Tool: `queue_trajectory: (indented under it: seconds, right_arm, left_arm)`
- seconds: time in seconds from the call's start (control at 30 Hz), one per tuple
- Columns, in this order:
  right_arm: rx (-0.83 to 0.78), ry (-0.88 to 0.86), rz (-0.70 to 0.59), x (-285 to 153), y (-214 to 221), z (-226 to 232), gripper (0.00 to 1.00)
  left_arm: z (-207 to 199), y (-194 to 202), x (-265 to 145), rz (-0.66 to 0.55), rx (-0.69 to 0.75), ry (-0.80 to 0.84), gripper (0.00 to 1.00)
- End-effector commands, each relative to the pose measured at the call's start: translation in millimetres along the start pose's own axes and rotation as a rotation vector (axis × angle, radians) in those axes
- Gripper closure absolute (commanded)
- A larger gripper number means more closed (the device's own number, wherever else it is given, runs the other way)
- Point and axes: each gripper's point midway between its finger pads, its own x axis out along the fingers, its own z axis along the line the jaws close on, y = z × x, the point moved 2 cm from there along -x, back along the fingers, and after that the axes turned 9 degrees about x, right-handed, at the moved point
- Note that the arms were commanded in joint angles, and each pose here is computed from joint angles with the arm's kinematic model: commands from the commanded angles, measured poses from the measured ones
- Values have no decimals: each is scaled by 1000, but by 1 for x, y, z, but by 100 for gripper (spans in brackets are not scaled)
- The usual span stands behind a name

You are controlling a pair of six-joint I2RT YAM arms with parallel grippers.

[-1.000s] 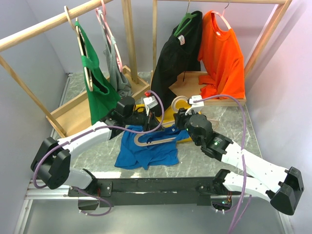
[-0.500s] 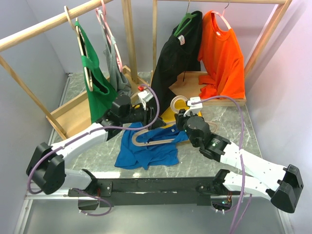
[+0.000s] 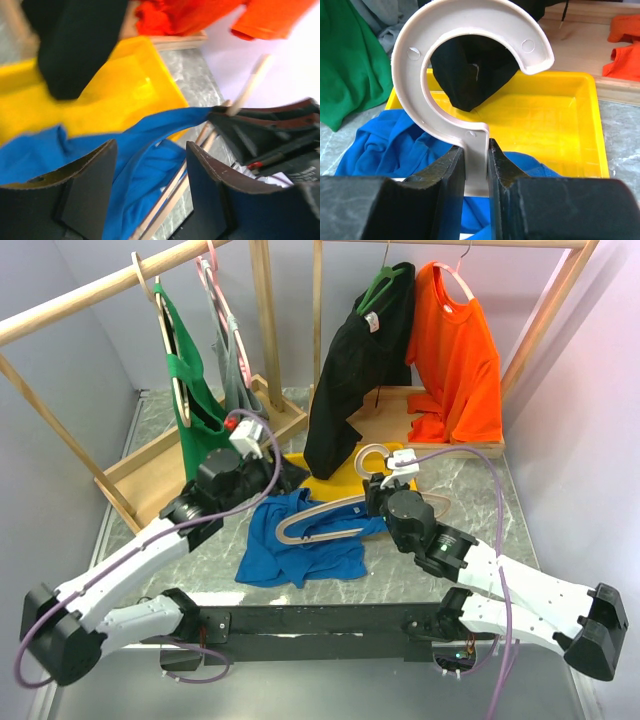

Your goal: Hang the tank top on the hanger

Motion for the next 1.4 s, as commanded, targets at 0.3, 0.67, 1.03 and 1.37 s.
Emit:
queue_trajectory:
  seconds: [0.3,0.67,1.03,1.37]
  right_arm:
    - [27,50,-62,-7,-12,-9,100]
    - [30,50,-66,-8,-12,-9,100]
    - [30,50,-66,-6,-12,-8,100]
    - [33,84,-70,-5,-12,-12,100]
  left_arm:
    - [46,108,-41,237,-148,-120,42]
    - [37,138,-30,354,-134,12,40]
    - [26,151,-25,407,-143,121,40]
    - [27,149,-21,401,-153,111,96]
